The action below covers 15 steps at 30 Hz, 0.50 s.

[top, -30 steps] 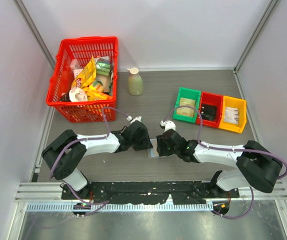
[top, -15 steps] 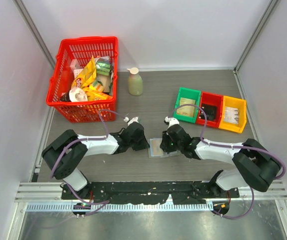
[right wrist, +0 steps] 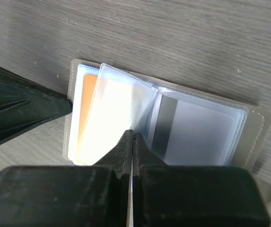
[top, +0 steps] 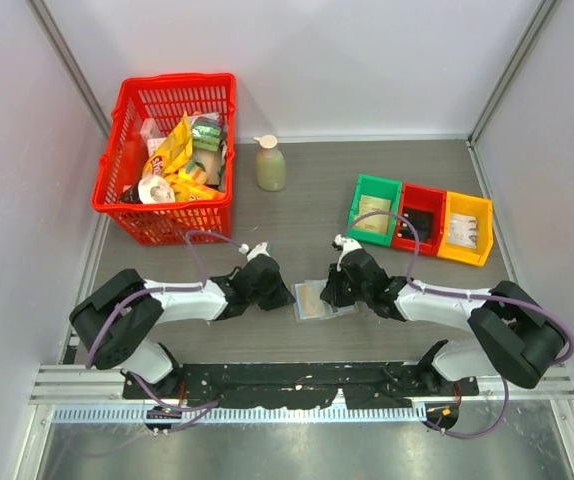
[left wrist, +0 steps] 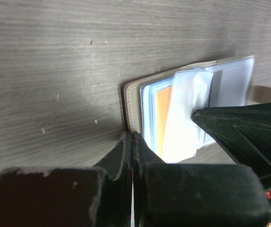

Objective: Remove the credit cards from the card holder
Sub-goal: Remove the credit card from the card holder.

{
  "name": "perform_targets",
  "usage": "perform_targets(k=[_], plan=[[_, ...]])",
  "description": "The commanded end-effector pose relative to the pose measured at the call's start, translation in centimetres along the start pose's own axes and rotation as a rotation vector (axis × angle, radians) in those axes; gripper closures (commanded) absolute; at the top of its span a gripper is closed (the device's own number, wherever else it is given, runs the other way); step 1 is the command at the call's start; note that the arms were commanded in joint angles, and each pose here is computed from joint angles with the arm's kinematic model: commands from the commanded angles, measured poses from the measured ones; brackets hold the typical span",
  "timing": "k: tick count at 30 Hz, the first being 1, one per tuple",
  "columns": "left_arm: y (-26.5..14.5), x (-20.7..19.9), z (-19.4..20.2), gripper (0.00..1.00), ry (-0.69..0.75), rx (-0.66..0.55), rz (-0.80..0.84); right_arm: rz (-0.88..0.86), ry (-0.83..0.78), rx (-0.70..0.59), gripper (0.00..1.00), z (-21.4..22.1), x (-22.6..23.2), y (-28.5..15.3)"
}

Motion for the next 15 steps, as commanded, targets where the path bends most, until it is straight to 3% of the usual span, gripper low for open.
perform_targets(k=[1,3,10,15], plan=[[-1.0,2.3,1.3,1.0,0.001,0.014,-0.063,-0.034,0.034,0.017,0.99,0.5,-0.1,-0.8],[-1.4,2.0,1.0,1.0,0.007,0.004,-0.048,-0.064,0.038,0.026,0.99,0.7,0.2,-0.7],[-3.7,-1.8,-2.2,0.55,0.019,-0.108,0.078,-0.132,0.076,0.076,0.99,1.9,0.6,0.1],[-4.2,-4.0,-3.6,0.51,0.028,-0.139,0.139,-0.161,0.116,0.094,0.99,2.3,0.2,0.3]])
Point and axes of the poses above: each gripper's point midway between its finger pads, its own y axis out along the fingers, its own x axis along the line the jaws close on, z = x × y, the point moved 1 cm from there along -y, back along the fingers, and after that the axes turned 5 degrees about y, right-handed, at the moved point
